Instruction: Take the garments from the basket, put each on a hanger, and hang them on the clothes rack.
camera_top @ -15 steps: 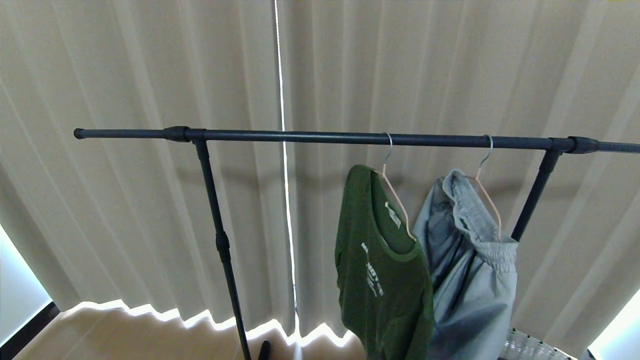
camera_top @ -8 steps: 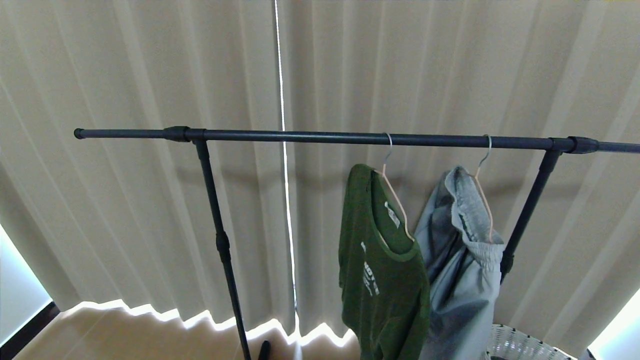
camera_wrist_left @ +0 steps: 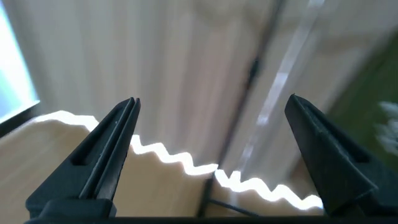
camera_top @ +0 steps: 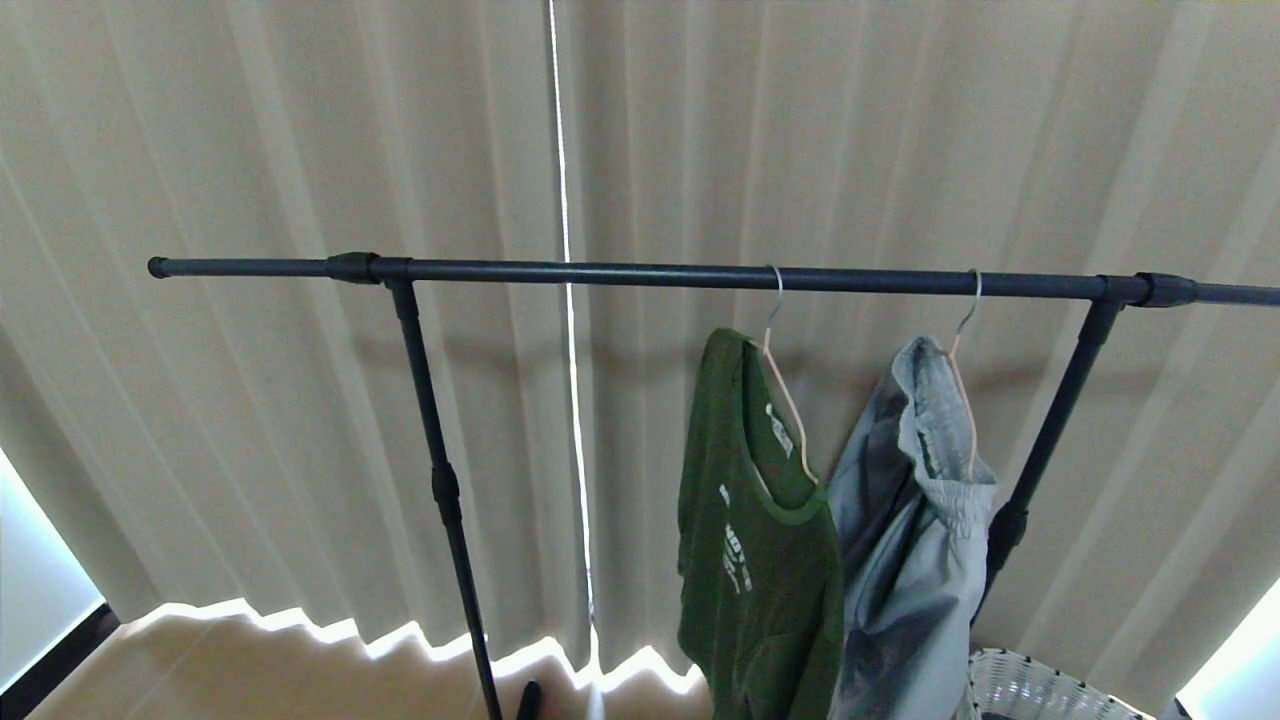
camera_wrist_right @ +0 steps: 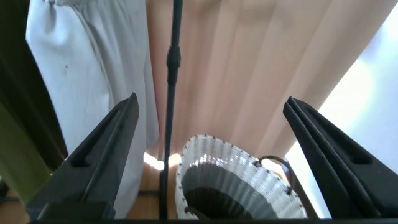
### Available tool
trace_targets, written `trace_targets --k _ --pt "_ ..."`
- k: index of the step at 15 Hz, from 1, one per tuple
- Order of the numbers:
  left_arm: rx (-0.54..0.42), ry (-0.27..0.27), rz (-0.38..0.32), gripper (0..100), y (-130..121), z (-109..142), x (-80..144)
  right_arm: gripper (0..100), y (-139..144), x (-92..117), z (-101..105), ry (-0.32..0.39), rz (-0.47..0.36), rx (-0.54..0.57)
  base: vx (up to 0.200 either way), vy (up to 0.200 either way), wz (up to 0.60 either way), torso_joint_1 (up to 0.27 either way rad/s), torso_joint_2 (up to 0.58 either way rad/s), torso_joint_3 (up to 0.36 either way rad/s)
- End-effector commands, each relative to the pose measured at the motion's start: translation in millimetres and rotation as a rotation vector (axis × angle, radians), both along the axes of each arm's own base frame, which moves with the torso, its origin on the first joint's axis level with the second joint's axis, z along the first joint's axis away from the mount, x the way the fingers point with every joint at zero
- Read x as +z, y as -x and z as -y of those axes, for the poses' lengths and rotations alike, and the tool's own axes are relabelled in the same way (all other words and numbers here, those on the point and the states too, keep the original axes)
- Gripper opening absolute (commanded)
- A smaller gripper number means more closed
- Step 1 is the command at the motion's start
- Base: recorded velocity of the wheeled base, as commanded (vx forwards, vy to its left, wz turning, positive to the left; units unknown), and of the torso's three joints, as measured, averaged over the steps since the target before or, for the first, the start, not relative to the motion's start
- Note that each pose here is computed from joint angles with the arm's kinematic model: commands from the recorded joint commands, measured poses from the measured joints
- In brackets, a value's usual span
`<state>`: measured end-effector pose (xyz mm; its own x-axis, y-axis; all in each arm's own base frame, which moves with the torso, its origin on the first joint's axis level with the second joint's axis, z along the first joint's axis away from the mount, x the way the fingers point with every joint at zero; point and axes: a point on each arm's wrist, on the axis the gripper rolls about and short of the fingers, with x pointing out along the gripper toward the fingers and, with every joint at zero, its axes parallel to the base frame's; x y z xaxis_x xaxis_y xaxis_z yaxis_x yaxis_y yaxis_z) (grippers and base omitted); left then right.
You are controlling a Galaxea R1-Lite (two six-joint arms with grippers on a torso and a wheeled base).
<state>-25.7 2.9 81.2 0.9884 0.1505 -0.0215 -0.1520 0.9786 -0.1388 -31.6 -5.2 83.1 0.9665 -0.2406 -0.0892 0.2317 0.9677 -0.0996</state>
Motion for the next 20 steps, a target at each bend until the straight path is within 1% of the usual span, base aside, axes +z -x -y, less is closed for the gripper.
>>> trace_targets --k 1,3,4,6,7,8,10,11,12,13,14,15,16,18,20 --pt "-0.008 0.014 -0.001 100 -0.5 0.2 -1.1 100 0.2 -0.6 0.0 -0.009 0.004 0.001 0.0 0.0 0.0 0.0 0.0 0.0" --pt "-0.006 0.017 0.003 100 -0.5 0.2 -0.8 100 0.0 -0.9 -0.2 -0.014 0.005 0.002 0.0 0.0 0.0 0.0 0.0 0.0" --pt "-0.007 0.013 0.01 100 -0.7 0.2 -0.6 100 -0.1 -0.9 -0.5 -0.016 0.005 0.022 0.0 0.0 0.0 0.0 0.0 0.0" --pt "-0.006 0.025 0.01 100 -0.7 0.1 -0.7 100 -0.5 -1.6 -1.4 -0.019 0.003 0.064 0.0 0.0 0.0 0.0 0.0 0.0" --pt "-0.003 0.059 0.015 100 -0.7 0.1 -0.7 100 -2.9 -7.2 -1.9 -0.037 -0.003 0.083 0.0 0.0 0.0 0.0 0.0 0.0" --pt "-0.001 0.134 0.028 100 -0.7 0.1 -0.6 100 -5.2 -7.4 -3.4 -0.041 0.029 0.153 0.0 0.0 0.0 0.0 0.0 0.0" --pt "0.0 0.138 0.029 100 -0.7 0.0 -0.6 100 -5.7 -7.7 -3.7 -0.04 0.033 0.167 0.0 0.0 0.0 0.0 0.0 0.0" --pt "0.006 0.135 0.029 100 -0.7 0.0 -0.6 100 -5.7 -7.7 -3.7 -0.04 0.033 0.167 0.0 0.0 0.0 0.0 0.0 0.0" --pt "0.034 0.115 0.026 100 -0.7 -0.7 -0.5 100 -5.7 -7.7 -3.7 -0.042 0.034 0.167 0.0 0.0 0.0 0.0 0.0 0.0" --pt "0.096 0.003 0.006 100 -0.5 -2.1 -0.9 100 -5.7 -7.7 -3.7 -0.04 0.033 0.167 0.0 0.0 0.0 0.0 0.0 0.0" --pt "0.115 -0.047 -0.003 100 -0.3 -2.5 -1.0 100 -5.7 -7.7 -3.7 -0.042 0.034 0.167 0.0 0.0 0.0 0.0 0.0 0.0" --pt "0.115 -0.047 -0.003 100 -0.3 -2.5 -1.0 100 -5.7 -7.7 -3.7 -0.042 0.034 0.167 0.0 0.0 0.0 0.0 0.0 0.0" --pt "0.125 -0.116 -0.038 100 -1.5 -2.8 -5.5 100 -5.7 -7.7 -3.7 -0.04 0.033 0.167 0.0 0.0 0.0 0.0 0.0 0.0" --pt "0.092 -0.076 -0.033 100 -1.7 -2.0 -5.9 100 -5.7 -7.6 -3.7 -0.04 0.035 0.167 0.0 0.0 0.0 0.0 0.0 0.0" --pt "0.089 -0.038 -0.019 100 -1.5 -2.0 -5.2 100 -5.7 -7.6 -3.7 -0.042 0.035 0.167 0.0 0.0 0.0 0.0 0.0 0.0"
